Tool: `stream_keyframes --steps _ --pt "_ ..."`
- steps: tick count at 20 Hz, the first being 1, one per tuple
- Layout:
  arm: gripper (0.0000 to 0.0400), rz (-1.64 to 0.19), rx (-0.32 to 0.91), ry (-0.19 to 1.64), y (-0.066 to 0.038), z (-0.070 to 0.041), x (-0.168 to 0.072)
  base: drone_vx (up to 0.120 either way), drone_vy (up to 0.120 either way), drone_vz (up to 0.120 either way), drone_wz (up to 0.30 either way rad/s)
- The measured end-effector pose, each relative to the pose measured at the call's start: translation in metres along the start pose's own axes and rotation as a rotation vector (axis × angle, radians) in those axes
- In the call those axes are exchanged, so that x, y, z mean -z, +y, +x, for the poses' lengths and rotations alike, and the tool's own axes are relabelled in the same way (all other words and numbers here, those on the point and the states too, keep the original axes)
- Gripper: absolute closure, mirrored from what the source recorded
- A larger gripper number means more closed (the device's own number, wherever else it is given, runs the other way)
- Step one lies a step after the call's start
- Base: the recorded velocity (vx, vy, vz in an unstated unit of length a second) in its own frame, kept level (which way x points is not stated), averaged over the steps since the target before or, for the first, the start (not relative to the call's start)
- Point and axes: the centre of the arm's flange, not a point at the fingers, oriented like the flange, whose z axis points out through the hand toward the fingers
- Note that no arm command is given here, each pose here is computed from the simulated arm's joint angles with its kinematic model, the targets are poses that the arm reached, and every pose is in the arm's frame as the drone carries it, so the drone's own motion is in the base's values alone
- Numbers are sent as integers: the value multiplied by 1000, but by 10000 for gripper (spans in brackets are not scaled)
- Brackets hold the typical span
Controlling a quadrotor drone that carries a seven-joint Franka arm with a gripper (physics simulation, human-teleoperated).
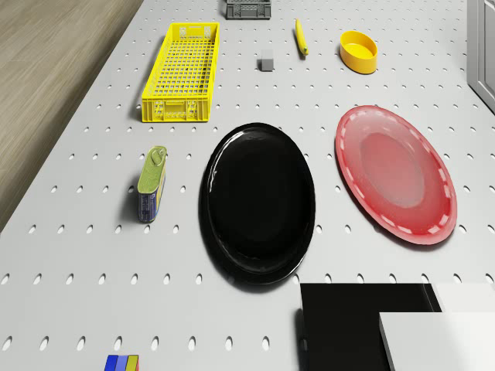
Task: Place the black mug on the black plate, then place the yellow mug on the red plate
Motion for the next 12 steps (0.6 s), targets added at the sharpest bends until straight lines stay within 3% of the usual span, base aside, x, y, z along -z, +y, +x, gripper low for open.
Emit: stream_keyframes --steps 4,7,9,12 --pt "0 -387 12 388 -36 -37 -15 0 0 -120 0" --pt "0 -752 23 751 -60 -62 -52 0 0 -120 0" --pt "0 -986 30 983 -67 -70 -83 0 0 -120 0" --pt "0 -1269 39 1265 -66 -70 -122 0 0 -120 0"
